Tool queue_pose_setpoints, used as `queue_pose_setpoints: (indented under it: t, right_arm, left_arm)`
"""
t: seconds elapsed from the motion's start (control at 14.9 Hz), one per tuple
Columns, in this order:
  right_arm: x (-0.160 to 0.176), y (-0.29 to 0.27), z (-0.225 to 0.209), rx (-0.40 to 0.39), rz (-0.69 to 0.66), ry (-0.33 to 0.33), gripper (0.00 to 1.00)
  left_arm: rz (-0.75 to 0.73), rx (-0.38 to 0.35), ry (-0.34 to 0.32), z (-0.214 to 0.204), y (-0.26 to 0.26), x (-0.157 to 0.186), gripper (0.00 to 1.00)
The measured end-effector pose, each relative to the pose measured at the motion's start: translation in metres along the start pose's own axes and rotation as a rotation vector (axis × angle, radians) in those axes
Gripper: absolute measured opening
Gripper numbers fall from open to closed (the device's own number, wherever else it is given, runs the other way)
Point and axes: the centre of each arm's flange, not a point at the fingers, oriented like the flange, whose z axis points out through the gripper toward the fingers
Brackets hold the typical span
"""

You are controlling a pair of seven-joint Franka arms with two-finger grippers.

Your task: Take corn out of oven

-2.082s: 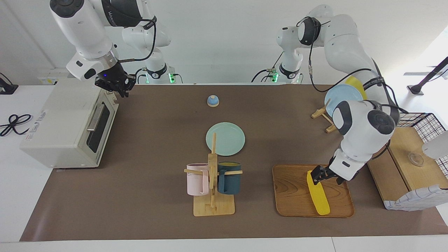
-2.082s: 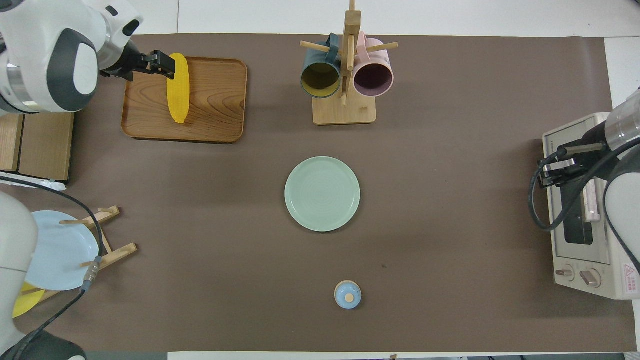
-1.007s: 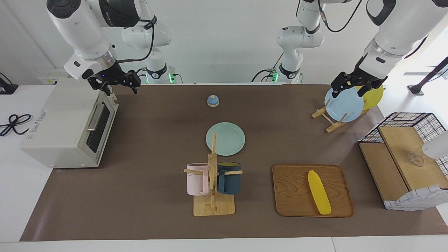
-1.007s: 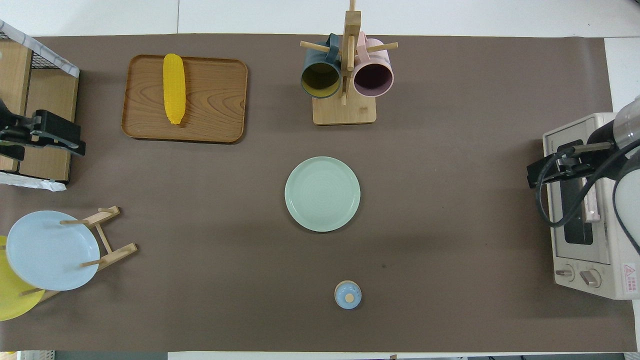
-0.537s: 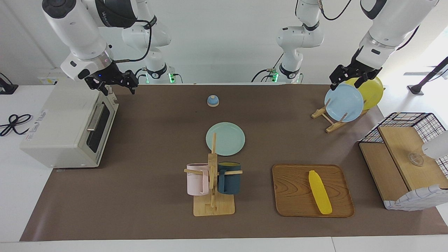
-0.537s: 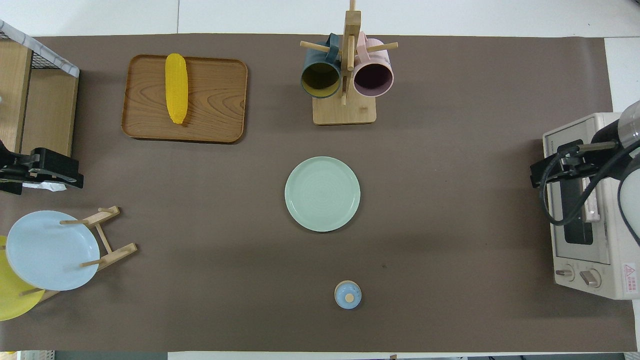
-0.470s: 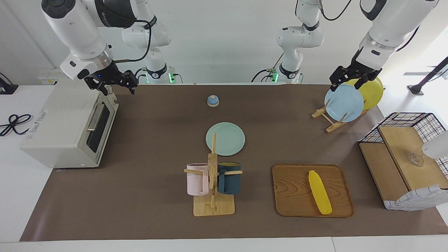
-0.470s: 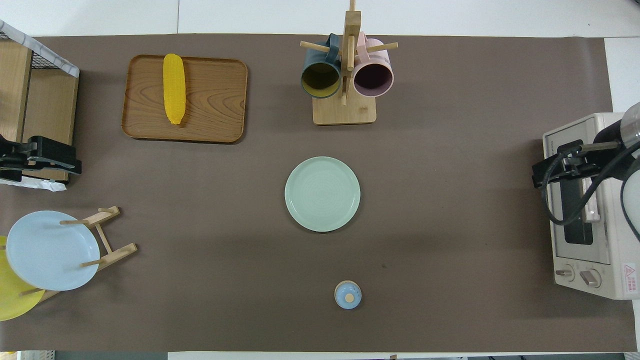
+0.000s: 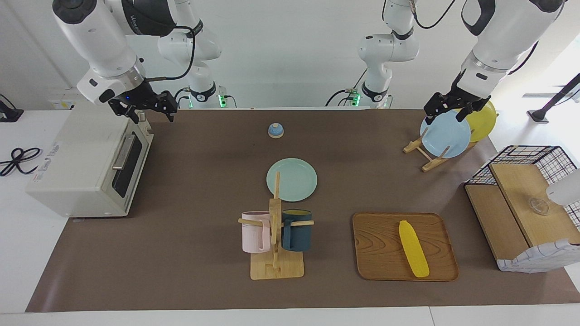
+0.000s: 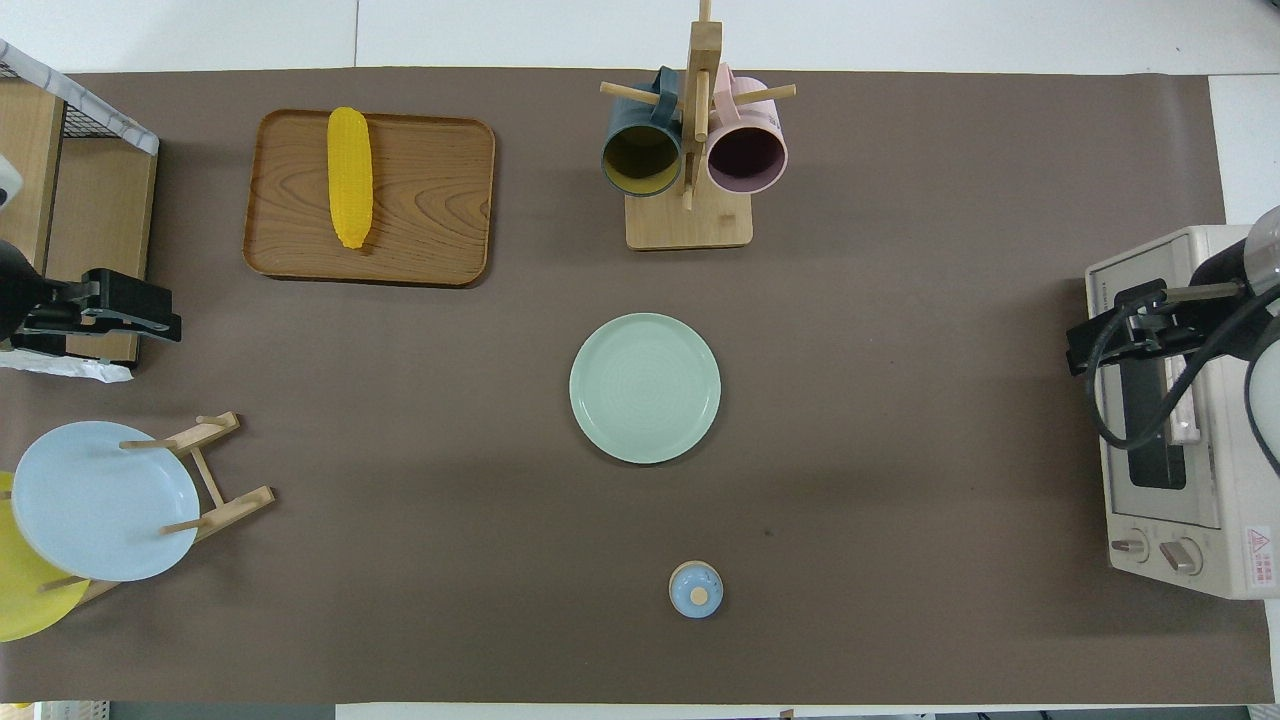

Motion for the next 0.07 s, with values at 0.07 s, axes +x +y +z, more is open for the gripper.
queue_pose_setpoints:
  t: [0.07]
  right_arm:
    - [-0.0001, 0.0037, 0.0, 0.001, 0.007, 0.0, 1.0]
  left_arm:
    - [0.0, 0.0, 0.0, -0.0001, 0.0, 0.0, 1.0]
